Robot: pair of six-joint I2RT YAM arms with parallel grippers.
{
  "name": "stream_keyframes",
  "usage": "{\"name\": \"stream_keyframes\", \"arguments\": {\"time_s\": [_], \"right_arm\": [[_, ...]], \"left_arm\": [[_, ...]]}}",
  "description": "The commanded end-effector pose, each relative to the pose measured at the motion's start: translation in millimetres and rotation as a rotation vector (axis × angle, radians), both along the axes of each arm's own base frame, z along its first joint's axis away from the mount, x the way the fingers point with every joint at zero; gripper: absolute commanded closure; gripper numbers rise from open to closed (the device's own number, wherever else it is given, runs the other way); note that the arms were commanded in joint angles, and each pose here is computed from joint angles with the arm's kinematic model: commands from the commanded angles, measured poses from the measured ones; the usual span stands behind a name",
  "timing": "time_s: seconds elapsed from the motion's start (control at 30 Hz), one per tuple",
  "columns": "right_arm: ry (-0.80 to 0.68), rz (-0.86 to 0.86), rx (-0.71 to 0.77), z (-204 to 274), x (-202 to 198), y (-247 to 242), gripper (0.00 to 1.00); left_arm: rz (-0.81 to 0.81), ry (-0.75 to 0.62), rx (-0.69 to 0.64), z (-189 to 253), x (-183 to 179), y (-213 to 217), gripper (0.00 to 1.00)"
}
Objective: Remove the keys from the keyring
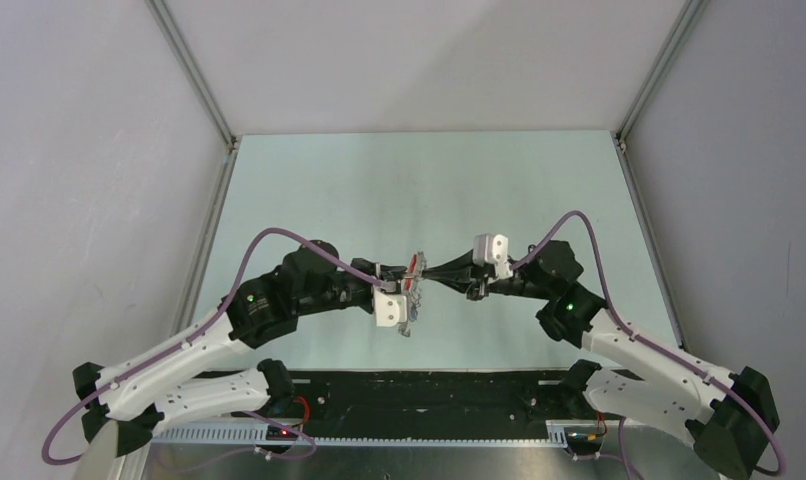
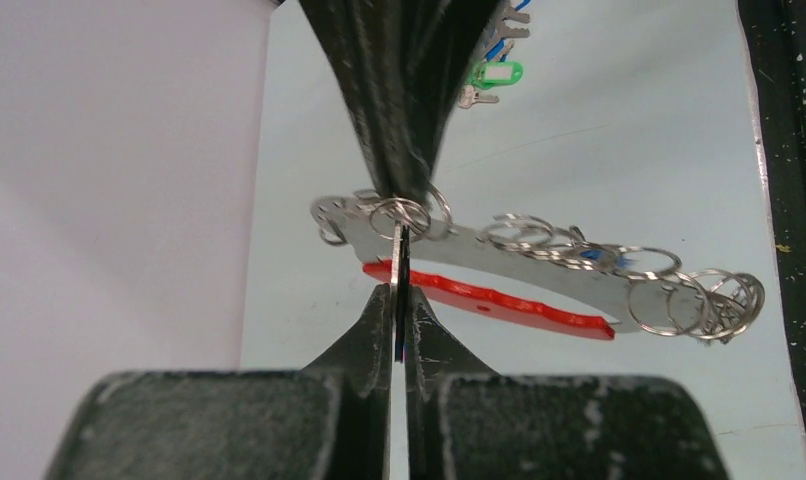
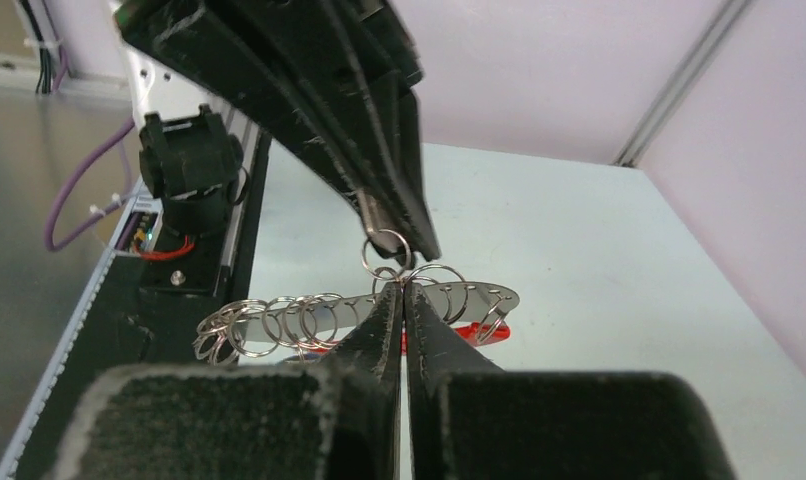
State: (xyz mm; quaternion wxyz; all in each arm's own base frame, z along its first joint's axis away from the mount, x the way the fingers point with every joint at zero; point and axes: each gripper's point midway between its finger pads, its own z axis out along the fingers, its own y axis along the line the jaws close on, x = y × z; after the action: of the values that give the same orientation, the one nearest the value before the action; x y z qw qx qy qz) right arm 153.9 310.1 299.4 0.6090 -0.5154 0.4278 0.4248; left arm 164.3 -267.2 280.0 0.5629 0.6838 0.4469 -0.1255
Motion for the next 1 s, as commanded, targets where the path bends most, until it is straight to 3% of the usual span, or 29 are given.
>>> {"name": "stream_keyframes", "arguments": {"time_s": [0.0,0.23,0.37,0.6,0.67,0.8,0.87,0.97], "right_arm": [[0.057,-0.064,0.174,56,9,-19,1.0],[0.116,-0.087,0.395,80,8,-40,1.0],[0.125,-0.066,0.354,69,6,-35,1.0],[0.121,-0.203,0.202,35,14,-50,1.0],[0.144,-0.347,0.179,25,30,-66,1.0],[0.235,-0.824,0.236,15,81,-136,1.0],[0.231,-1.051,0.304,20,97,-179,1.0],[0.22,-1.379,0.447,42,102,-248,1.0]], "left_arm": [[-0.011,-0.047,-0.05,18,0,-2,1.0],[-0.022,-0.035,-0.039,13,-1,-5,1.0],[-0.021,-0.034,-0.037,12,0,-5,1.0],[0.013,-0.02,-0.035,12,5,-6,1.0],[0.04,0.006,-0.032,10,10,-8,1.0],[0.115,0.097,-0.03,5,22,-20,1.0],[0.173,0.193,-0.048,-4,30,-32,1.0],[0.205,0.45,-0.118,-19,28,-69,1.0]]}}
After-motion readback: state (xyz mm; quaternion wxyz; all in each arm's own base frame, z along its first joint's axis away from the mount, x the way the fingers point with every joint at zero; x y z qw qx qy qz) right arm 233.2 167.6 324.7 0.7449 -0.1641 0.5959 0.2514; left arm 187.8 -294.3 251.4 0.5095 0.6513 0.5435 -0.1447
